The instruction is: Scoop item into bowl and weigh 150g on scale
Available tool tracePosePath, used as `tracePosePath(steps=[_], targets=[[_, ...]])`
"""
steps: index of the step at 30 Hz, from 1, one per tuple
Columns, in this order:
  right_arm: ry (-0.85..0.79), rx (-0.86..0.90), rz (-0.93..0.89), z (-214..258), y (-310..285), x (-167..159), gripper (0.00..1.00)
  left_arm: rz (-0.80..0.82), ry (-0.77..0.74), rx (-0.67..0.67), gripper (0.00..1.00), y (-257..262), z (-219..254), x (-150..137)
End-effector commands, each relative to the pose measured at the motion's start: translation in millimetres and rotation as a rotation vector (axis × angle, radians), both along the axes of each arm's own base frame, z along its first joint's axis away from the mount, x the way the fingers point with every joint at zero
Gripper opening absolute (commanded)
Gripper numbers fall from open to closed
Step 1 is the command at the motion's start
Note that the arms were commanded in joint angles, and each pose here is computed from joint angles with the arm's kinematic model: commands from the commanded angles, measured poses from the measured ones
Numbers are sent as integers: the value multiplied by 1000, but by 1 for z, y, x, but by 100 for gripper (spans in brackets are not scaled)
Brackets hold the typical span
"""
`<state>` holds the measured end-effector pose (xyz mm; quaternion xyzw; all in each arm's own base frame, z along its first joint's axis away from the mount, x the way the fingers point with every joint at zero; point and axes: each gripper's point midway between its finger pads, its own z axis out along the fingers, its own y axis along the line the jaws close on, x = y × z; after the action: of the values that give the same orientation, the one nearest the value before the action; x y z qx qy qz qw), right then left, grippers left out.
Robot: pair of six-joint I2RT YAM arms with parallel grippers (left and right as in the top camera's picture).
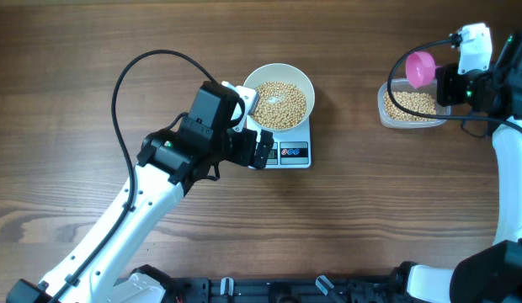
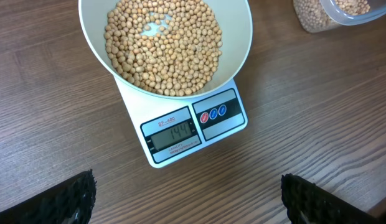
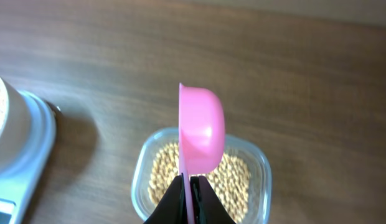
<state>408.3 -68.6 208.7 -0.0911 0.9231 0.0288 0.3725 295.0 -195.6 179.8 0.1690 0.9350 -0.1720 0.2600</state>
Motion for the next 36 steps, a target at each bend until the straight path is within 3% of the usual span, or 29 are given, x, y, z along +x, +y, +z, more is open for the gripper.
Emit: tracePosePath(steps=[1, 5, 14, 36], targets=[[45, -65, -8, -9, -11, -5, 4, 15, -18, -8, 100, 2, 7, 5], [75, -128, 68, -15, -10, -12, 4, 15, -18, -8, 100, 2, 7, 5], [139, -205, 29, -27, -26, -17, 4, 15, -18, -9, 100, 1, 7, 5], [239, -145, 25, -81, -20, -27, 4, 15, -18, -8, 100, 2, 7, 5]])
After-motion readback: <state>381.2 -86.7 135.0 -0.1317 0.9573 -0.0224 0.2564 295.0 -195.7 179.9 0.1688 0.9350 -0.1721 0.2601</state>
